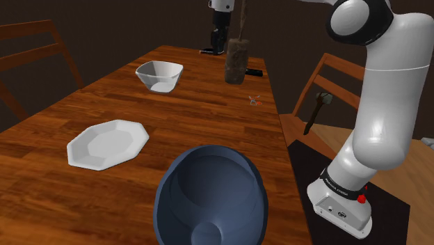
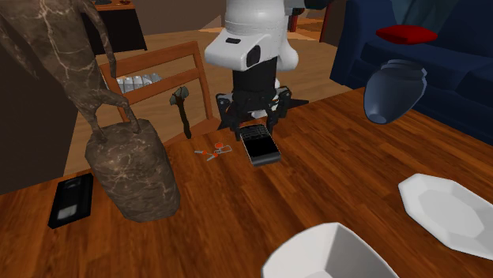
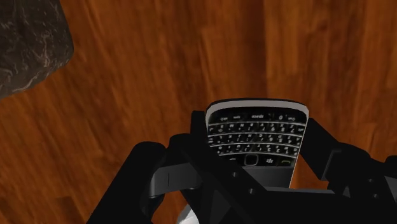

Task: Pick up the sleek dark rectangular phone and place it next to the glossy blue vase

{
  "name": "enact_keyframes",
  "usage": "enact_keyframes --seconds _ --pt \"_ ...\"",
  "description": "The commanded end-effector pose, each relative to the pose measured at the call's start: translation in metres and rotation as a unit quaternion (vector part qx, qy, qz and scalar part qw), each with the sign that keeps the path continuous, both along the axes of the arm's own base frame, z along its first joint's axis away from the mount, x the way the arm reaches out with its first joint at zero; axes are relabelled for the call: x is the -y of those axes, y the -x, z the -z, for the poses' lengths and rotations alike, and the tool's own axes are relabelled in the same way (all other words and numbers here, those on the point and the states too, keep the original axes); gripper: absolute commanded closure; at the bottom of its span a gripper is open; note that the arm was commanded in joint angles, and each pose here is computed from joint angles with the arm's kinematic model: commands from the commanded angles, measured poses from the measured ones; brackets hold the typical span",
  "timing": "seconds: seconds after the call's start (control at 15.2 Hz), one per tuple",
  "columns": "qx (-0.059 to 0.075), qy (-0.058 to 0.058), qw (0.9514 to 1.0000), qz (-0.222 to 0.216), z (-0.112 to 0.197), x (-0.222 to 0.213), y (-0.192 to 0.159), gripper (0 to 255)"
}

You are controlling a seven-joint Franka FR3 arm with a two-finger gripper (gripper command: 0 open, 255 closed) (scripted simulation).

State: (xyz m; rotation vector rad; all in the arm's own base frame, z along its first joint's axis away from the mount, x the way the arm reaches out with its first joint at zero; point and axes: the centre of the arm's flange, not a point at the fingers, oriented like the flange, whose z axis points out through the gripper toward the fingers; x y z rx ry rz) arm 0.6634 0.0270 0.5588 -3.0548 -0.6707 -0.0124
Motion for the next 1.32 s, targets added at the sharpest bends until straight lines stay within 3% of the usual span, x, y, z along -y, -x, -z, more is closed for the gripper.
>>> enact_keyframes --seconds 0.0,0.99,1.25 --pt "0.0 0.0 1.0 0.0 -0.011 0.0 -0.001 255" --pt "0.0 0.0 1.0 0.0 -0.086 0.0 -0.001 255" --pt "0.0 0.0 1.0 0.0 -0.086 -0.041 0.032 255"
